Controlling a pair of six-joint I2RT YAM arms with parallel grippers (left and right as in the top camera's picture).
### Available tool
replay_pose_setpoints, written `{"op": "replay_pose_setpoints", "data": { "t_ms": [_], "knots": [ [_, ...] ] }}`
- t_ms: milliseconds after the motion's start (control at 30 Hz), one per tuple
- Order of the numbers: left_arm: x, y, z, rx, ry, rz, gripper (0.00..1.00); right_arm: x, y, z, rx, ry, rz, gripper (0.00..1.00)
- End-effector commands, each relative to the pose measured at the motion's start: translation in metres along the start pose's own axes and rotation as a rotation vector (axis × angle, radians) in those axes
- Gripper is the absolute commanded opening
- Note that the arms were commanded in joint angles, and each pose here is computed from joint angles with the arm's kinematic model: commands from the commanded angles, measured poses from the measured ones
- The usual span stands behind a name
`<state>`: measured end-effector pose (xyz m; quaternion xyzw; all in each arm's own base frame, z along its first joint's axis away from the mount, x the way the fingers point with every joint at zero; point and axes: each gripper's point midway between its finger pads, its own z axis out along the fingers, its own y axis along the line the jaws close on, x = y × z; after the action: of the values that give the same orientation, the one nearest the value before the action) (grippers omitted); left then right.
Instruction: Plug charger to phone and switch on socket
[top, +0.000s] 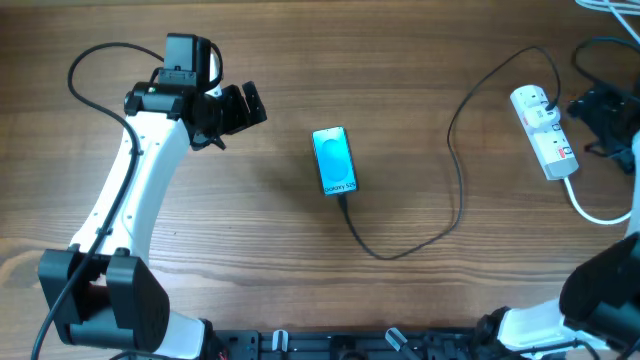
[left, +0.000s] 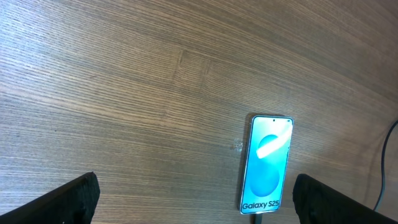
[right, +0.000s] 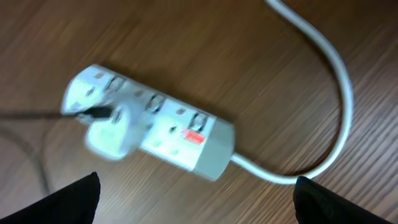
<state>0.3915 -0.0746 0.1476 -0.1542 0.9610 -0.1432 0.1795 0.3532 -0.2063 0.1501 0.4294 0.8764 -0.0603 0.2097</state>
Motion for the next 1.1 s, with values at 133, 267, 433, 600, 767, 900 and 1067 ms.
{"op": "replay_pose_setpoints", "data": {
  "t_ms": [133, 267, 433, 600, 767, 900, 1067],
  "knots": [
    [-0.001, 0.003, -0.001, -0.012, -0.008, -0.001, 1.00, 0.005, -0.029, 0.064, 0.109, 0.089, 0.053, 1.00],
    [-0.001, 0.004, -0.001, -0.013, -0.008, -0.001, 1.00, 0.010, -0.029, 0.095, 0.120, 0.117, 0.050, 1.00],
    [-0.001, 0.004, -0.001, -0.013, -0.008, -0.001, 1.00, 0.024, -0.020, 0.130, 0.081, 0.179, 0.033, 1.00],
    [-0.001, 0.004, -0.001, -0.013, -0.008, -0.001, 1.00, 0.023, 0.000, 0.140, -0.031, 0.183, -0.023, 1.00],
    [-0.001, 0.004, -0.001, -0.013, -0.008, -0.001, 1.00, 0.014, 0.003, 0.142, -0.044, 0.148, -0.023, 1.00],
    [-0.001, 0.004, -0.001, -0.013, -0.008, -0.001, 1.00, 0.009, 0.005, 0.142, -0.052, 0.125, -0.021, 1.00],
    [-0.001, 0.004, -0.001, -0.013, -0.008, -0.001, 1.00, 0.008, 0.005, 0.142, -0.053, 0.123, -0.021, 1.00]
  ]
}}
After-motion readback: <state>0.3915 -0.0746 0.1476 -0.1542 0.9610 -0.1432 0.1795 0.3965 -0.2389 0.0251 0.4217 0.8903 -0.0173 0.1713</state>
